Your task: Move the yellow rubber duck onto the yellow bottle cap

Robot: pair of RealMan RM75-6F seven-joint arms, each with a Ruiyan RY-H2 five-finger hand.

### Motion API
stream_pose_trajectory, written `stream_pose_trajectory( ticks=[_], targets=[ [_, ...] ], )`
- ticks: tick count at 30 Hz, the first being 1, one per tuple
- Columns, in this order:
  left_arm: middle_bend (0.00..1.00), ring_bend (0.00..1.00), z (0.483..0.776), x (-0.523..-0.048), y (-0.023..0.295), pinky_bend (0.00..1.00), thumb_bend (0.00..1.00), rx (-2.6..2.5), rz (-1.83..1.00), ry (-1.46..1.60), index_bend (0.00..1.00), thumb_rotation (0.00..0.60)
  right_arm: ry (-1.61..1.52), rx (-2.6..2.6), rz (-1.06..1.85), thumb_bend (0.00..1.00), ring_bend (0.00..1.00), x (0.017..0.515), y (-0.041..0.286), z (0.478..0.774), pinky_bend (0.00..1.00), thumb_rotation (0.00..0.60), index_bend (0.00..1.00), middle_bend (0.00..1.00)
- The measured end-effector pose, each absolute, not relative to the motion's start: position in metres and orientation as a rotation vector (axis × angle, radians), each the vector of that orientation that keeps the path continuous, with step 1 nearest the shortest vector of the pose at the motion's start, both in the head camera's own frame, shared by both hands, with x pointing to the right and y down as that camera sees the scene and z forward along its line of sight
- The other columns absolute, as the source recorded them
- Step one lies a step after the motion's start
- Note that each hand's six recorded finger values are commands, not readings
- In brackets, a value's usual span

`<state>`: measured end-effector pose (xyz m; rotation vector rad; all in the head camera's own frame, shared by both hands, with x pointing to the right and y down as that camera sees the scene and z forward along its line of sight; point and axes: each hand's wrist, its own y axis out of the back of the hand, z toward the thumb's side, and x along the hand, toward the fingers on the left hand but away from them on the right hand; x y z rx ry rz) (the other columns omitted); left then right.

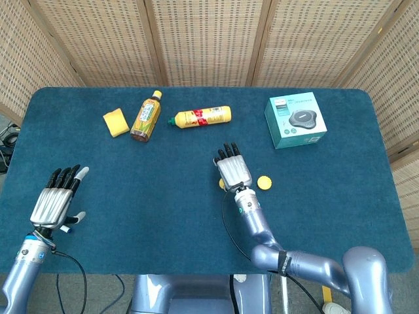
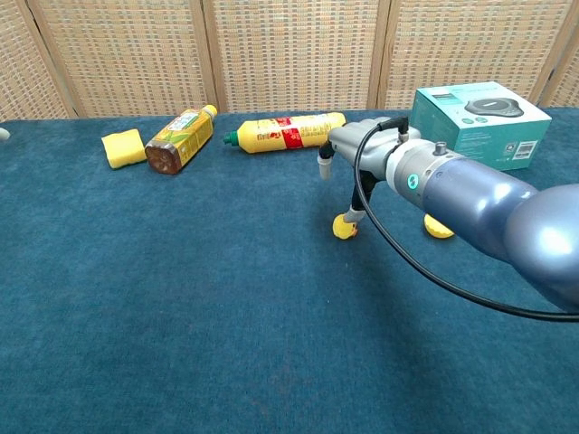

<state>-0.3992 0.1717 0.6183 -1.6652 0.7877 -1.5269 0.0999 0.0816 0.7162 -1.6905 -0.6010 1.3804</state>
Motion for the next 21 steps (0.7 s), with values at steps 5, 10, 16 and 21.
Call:
stream_pose_trajectory(
  ticks=[5,10,16,21],
  targets=[
    [0.0,0.0,0.617,-0.397,0.168,0.0,0.19,-1.667,-1.512,0.798,0.0,0.6,-0.593,-1.683,1.378,0.06,0.01,0.099,0.087,0.712,0.02,0.6,0.36,0.16],
    [0.0,0.0,0.616,-0.397,0.168,0.0,0.2,-1.672,-1.502,0.8,0.0,0.6,-0.586,-1.673,1.384,0.11,0.01,0.098,0.088,0.709,0.02,0.6,0.4,0.16],
    [0.0,0.0,0.614,-0.398,0.168,0.0,0.2,-1.672,-1.502,0.805,0.0,0.6,-0.563,-1.676,1.422,0.12,0.01,0.103,0.091,0.717,0.02,0.6,0.42,0.17],
    [0.0,0.0,0.614,-0.398,0.168,0.0,0.2,-1.67,-1.502,0.809,0.0,0.6,-0.55,-1.682,1.439,0.12,0.01,0.103,0.091,0.725,0.02,0.6,0.42,0.17]
  ],
)
